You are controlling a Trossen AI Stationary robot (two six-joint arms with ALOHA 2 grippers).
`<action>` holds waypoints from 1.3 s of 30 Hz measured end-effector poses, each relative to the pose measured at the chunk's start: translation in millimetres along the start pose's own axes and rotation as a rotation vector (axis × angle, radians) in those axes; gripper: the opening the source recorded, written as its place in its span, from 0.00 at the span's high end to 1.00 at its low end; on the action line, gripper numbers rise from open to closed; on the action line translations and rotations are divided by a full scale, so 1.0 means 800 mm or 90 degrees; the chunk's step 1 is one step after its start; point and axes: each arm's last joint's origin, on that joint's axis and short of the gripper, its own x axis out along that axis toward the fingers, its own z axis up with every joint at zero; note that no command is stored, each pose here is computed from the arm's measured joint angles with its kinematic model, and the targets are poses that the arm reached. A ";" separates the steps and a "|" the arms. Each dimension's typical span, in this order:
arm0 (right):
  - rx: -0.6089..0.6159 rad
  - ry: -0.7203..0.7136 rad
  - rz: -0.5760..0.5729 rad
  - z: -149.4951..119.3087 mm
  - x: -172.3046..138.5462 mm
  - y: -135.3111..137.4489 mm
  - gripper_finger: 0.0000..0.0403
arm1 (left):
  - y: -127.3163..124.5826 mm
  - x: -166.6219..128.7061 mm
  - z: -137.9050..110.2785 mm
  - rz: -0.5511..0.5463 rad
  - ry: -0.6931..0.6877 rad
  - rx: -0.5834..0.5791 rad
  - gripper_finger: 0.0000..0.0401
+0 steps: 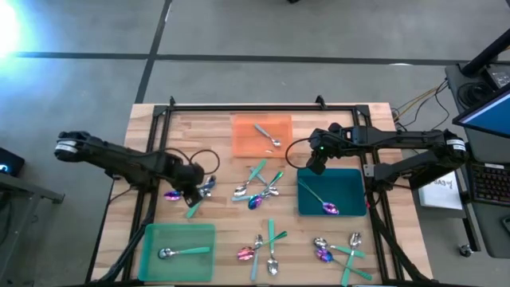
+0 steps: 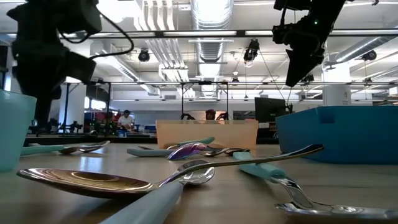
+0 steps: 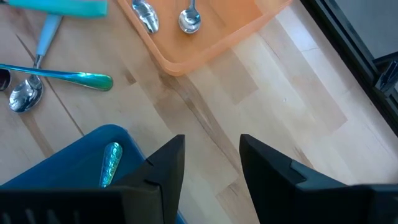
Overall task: Sort silverware by color (type)
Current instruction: Put the purple spoon into the blue bin
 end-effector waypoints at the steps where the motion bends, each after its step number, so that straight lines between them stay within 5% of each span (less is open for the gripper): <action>1: 0.000 0.000 0.000 0.000 0.000 0.000 0.64 | 0.002 0.003 -0.002 0.007 0.007 0.000 0.75; 21: 0.000 0.000 0.000 0.000 0.000 0.000 0.64 | 0.013 0.056 -0.002 0.159 0.051 0.013 0.75; 27: 0.000 0.000 0.000 0.000 0.000 0.000 0.64 | 0.012 0.067 -0.001 0.169 0.087 0.009 0.81; 32: 0.000 0.000 0.000 0.000 0.000 0.000 0.64 | 0.011 0.063 -0.001 0.153 0.080 -0.023 0.97; 39: 0.000 0.000 0.000 0.000 0.000 0.000 0.64 | 0.006 0.041 0.001 0.117 0.056 -0.056 0.99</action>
